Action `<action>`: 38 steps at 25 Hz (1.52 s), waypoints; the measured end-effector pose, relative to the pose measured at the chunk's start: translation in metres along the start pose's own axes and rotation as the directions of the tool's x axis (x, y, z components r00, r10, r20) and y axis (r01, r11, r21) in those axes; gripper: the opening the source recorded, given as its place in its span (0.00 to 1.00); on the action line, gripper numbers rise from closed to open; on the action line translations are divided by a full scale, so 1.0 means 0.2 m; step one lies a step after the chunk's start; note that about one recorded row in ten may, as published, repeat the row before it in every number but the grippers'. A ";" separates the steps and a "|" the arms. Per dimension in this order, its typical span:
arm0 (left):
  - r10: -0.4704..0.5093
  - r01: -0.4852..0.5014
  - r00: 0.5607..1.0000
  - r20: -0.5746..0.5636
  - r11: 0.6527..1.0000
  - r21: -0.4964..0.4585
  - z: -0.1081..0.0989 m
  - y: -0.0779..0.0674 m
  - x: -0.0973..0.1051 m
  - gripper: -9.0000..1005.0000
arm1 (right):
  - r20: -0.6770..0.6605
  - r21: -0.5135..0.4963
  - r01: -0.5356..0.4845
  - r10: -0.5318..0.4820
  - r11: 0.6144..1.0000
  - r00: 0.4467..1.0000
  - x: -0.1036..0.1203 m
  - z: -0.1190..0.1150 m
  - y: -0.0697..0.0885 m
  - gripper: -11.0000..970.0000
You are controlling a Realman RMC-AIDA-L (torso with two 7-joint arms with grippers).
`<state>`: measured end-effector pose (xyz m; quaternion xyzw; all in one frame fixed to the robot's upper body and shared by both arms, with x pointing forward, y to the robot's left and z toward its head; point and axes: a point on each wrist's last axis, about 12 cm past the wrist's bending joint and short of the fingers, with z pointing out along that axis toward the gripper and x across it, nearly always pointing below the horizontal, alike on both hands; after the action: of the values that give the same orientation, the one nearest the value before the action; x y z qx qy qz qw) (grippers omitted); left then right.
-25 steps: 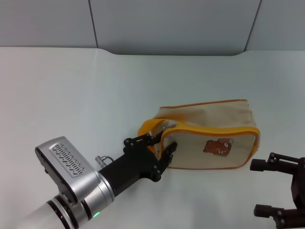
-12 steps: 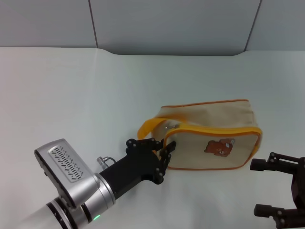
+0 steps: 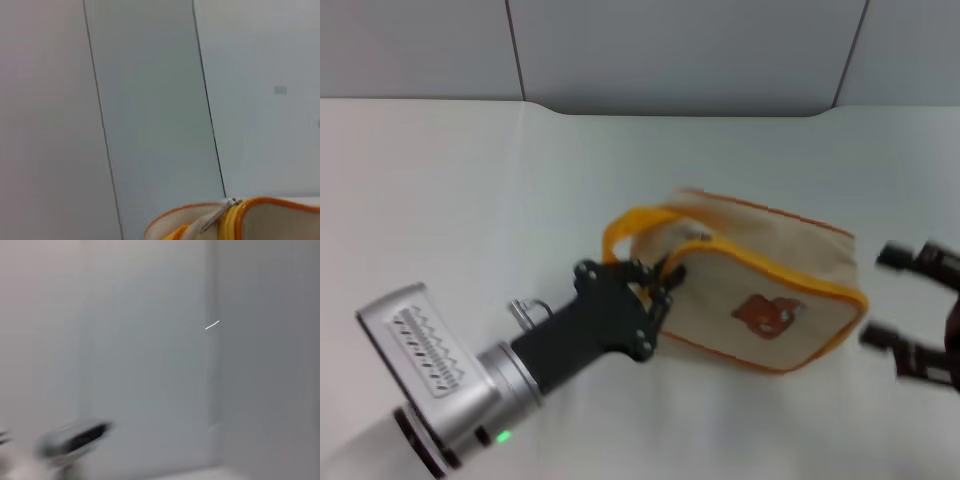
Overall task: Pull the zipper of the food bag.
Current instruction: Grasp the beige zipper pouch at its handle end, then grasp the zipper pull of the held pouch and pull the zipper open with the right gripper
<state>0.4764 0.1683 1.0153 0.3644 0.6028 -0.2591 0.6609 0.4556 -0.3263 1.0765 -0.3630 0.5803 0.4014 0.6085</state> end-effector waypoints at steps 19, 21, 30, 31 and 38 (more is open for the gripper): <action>0.289 -0.317 0.926 0.243 0.945 0.082 0.01 0.33 -0.20 0.07 | -0.068 0.556 0.538 -0.610 0.634 0.789 0.23 0.41 0.17 0.78; 0.287 -0.314 0.927 0.242 0.946 0.080 0.01 0.33 -0.20 0.07 | -0.112 0.528 0.583 -0.629 0.618 0.769 0.24 0.47 0.16 0.78; 0.283 -0.311 0.929 0.238 0.947 0.086 0.01 0.32 -0.20 0.07 | -0.162 0.430 0.642 -0.645 0.635 0.746 0.26 0.61 0.10 0.77; 0.284 -0.311 0.929 0.237 0.946 0.088 0.01 0.32 -0.20 0.07 | -0.162 0.430 0.642 -0.645 0.635 0.746 0.26 0.61 0.10 0.77; 0.283 -0.310 0.932 0.226 0.946 0.091 0.02 0.31 -0.19 0.07 | -0.125 0.355 0.674 -0.682 0.648 0.721 0.26 0.65 0.16 0.76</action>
<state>0.5227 0.1985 1.0635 0.4626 0.4500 -0.2305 0.7282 0.4815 -0.1908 1.0327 -0.4257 0.4620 0.0296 0.7775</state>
